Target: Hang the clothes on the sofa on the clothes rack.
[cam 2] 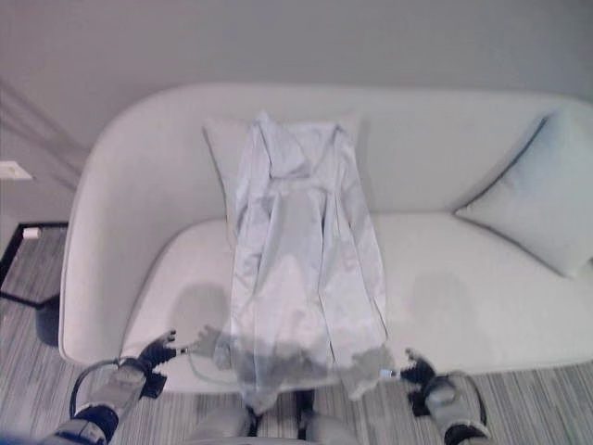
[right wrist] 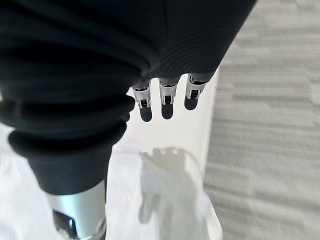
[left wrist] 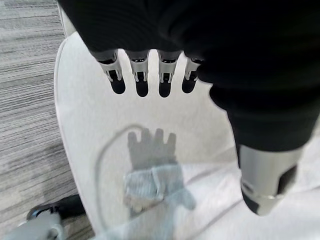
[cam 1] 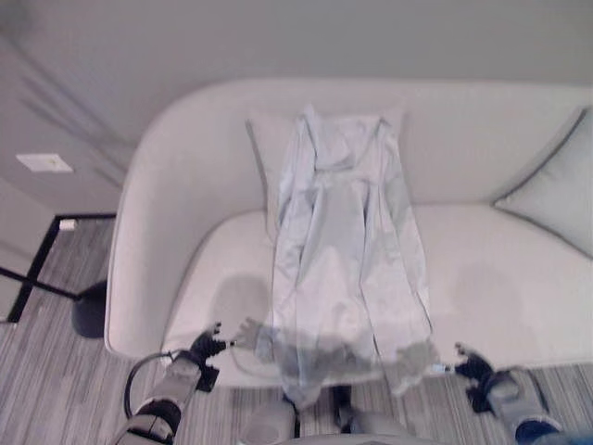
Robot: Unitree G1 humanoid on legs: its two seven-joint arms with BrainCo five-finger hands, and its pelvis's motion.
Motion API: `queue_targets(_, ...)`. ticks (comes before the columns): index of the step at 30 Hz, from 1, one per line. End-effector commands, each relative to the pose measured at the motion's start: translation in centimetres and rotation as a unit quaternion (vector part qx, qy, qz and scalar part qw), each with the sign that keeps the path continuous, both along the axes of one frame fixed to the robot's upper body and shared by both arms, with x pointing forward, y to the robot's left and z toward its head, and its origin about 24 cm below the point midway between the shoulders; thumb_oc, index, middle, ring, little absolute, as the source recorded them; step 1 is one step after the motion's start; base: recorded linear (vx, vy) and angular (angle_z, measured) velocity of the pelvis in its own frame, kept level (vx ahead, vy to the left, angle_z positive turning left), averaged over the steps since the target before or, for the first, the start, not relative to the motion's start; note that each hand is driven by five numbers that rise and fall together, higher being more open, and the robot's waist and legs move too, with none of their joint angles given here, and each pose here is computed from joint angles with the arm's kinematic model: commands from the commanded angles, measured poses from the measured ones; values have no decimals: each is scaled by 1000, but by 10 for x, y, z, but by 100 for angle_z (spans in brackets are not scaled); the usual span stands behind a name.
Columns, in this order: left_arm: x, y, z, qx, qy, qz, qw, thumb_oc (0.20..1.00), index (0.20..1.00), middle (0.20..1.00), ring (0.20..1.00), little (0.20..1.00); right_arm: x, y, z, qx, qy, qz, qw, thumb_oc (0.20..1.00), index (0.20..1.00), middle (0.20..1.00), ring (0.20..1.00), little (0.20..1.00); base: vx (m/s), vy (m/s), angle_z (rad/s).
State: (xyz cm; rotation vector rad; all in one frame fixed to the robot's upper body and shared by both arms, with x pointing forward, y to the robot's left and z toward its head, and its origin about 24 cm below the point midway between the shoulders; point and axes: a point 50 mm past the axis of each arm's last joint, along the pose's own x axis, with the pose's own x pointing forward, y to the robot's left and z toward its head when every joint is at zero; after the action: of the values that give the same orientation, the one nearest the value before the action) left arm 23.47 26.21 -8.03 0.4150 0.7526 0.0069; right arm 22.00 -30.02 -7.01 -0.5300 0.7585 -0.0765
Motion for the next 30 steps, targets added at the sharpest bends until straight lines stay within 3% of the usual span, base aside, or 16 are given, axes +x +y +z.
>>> queue_targets(1, 1, 8, 5, 14, -14, 4, 1000, 1000, 1000, 1000, 1000, 1000, 7, -14, 20, -37, -43, 19, 998, 1000, 1000, 1000, 1000, 1000, 55, 114, -32)
queue_targets(11, 38, 2, 42, 25, -100, -18, 994, 1000, 1000, 1000, 1000, 1000, 61, -5, 81, -56, -177, 44, 982, 1000, 1000, 1000, 1000, 1000, 9, 145, -27)
queue_targets(13, 72, -15, 78, 28, -167, -60, 984, 1000, 1000, 1000, 1000, 1000, 95, 5, 120, -76, -239, 64, 966, 1000, 1000, 1000, 1000, 1000, -157, 107, 0)
queue_targets(20, 128, -42, 159, 62, -283, -114, 950, 1000, 1000, 1000, 1000, 1000, 142, 15, 204, -117, -349, 73, 927, 1000, 1000, 1000, 1000, 1000, -88, 41, 2)
queue_targets(30, 164, -75, 265, 111, -425, -145, 887, 1000, 1000, 1000, 1000, 1000, 164, 13, 296, -197, -436, 62, 876, 1000, 1000, 1000, 1000, 1000, -10, 12, 1)
